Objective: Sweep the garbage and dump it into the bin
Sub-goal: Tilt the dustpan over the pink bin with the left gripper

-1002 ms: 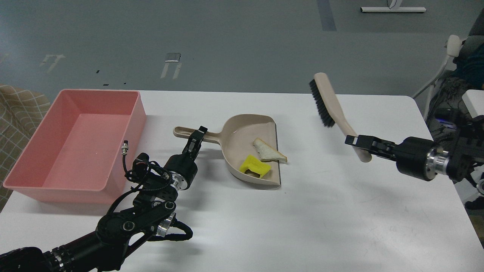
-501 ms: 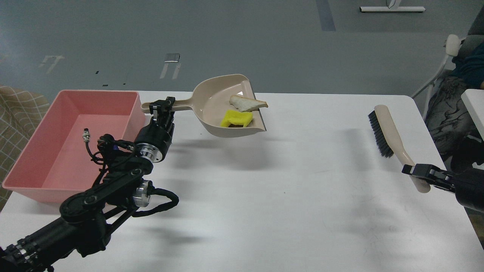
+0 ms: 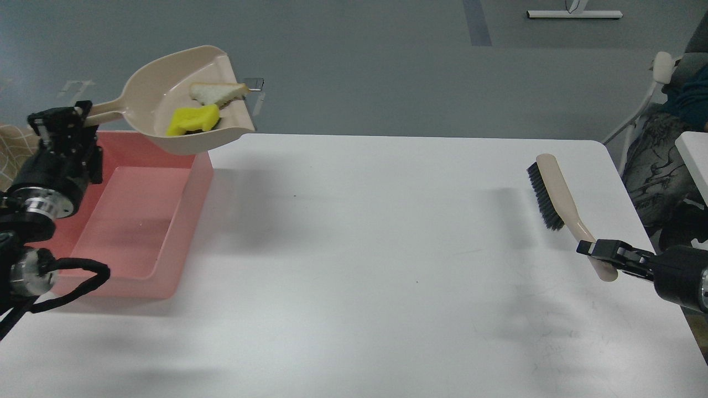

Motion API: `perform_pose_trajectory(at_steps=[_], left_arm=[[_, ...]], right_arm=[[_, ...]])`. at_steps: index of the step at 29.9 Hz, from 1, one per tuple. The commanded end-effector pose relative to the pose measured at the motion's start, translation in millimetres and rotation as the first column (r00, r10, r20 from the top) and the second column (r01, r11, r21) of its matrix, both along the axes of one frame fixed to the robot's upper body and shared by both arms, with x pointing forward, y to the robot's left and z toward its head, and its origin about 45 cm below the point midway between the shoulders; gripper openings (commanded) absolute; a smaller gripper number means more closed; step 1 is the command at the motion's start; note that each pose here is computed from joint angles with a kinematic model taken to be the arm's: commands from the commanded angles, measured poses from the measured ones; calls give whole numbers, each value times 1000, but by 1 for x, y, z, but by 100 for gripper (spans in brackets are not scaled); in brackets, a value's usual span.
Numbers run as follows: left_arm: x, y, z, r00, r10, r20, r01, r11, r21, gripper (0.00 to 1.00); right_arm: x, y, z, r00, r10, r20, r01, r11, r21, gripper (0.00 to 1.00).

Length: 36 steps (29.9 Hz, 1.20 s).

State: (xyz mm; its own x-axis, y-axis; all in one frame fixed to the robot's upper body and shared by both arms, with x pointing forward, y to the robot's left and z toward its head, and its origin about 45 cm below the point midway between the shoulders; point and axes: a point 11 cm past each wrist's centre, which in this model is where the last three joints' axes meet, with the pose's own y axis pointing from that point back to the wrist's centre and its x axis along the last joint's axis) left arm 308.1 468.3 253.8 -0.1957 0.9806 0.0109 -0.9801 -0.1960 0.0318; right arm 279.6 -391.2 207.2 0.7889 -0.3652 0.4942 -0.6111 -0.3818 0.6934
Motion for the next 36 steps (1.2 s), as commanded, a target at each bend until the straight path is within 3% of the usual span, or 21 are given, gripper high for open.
perform_pose_trajectory(at_steps=[1,3,6,19,23,27,33,36], left_arm=[[-28,35,4,999,27,-20,-26,999,22,0],[-47,56,7,998,32,-55,-27,996,87,0],[-53,70,20,997,17,-81,-2,982,188,0],[-39,87,93,998,-65,-21,64,799,598,0],[-38,85,98,997,-67,-23,62,662,747,0],[-40,89,96,998,-49,-27,52,647,760,0],[-65,135,69,994,100,-42,-31,638,769,0],[-68,144,74,993,117,-22,-54,613,788,0]], right_arm=[[0,2,-2,1000,4,-3,-4,1000,3,0],[1,5,-2,1000,9,-2,-9,1000,9,0],[2,9,-4,1000,16,-3,-16,1000,16,0],[3,25,-11,999,47,-14,-46,998,42,0],[3,25,-10,999,46,-13,-45,998,42,0],[3,24,-8,999,44,-9,-44,998,41,0],[1,24,-8,999,47,-13,-46,998,43,0],[2,27,-8,999,51,-11,-50,998,48,0]])
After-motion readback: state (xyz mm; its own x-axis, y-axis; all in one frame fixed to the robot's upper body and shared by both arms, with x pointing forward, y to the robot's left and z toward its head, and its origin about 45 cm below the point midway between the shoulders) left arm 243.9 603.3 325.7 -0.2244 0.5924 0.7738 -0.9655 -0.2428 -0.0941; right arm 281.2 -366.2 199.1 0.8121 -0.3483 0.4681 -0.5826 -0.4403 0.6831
